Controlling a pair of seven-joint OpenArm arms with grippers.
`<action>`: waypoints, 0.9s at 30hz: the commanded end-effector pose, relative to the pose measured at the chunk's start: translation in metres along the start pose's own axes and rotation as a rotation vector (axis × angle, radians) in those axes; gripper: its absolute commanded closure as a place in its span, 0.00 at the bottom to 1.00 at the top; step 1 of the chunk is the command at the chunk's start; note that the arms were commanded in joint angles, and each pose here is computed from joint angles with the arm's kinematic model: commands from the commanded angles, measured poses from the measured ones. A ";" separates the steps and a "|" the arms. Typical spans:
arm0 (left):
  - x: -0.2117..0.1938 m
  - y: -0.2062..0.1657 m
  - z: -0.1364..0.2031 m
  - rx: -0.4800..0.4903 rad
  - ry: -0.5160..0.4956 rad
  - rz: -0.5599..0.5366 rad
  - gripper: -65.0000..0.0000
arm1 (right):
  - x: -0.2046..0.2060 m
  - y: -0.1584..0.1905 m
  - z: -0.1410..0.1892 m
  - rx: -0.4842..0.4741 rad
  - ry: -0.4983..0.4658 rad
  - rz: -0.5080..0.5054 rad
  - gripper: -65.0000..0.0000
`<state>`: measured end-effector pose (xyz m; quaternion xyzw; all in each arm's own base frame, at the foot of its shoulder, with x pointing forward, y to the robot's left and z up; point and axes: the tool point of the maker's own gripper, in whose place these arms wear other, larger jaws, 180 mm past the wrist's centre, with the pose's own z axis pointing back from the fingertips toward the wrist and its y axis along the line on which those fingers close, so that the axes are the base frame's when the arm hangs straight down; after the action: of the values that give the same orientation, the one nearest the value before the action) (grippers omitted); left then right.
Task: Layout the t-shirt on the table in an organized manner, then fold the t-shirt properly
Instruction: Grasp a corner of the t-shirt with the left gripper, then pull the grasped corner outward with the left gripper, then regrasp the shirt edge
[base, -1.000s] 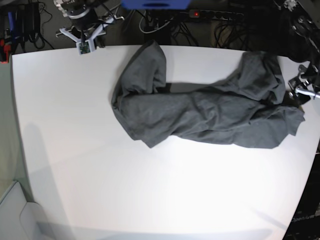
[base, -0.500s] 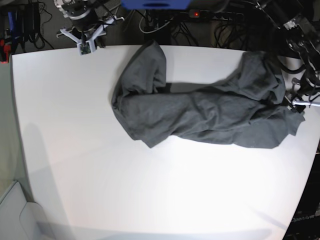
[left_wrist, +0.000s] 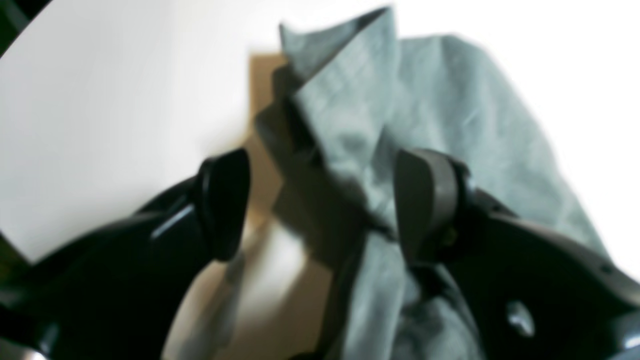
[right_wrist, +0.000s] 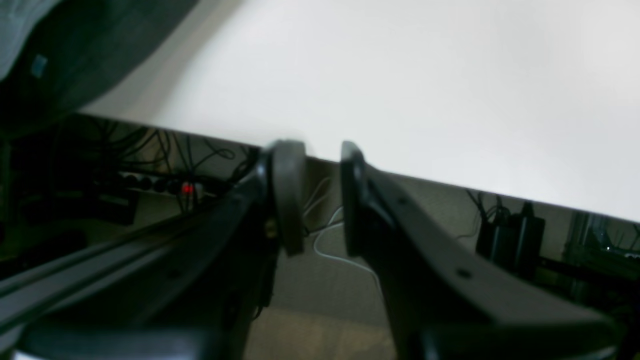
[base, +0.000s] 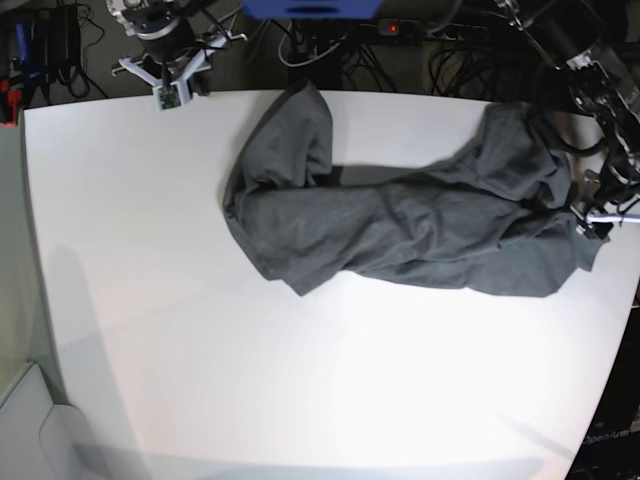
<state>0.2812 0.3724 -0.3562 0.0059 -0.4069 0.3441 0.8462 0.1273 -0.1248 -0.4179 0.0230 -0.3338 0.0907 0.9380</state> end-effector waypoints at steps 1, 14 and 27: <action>0.023 -0.006 0.003 -0.014 -0.062 -0.005 0.33 | 0.005 0.000 0.003 0.003 -0.023 0.005 0.78; 0.010 -0.024 -0.023 -0.051 0.007 0.046 0.34 | 0.005 -0.005 0.003 -0.001 -0.022 0.023 0.78; 0.017 -0.052 -0.029 -0.107 -0.052 0.050 0.99 | 0.010 -0.007 0.002 -0.006 -0.032 0.026 0.78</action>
<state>0.3251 0.3445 -0.3738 -0.0410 -0.4110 0.3529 0.8396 0.1320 -0.1309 -0.4166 0.0159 -0.3369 0.0999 0.9361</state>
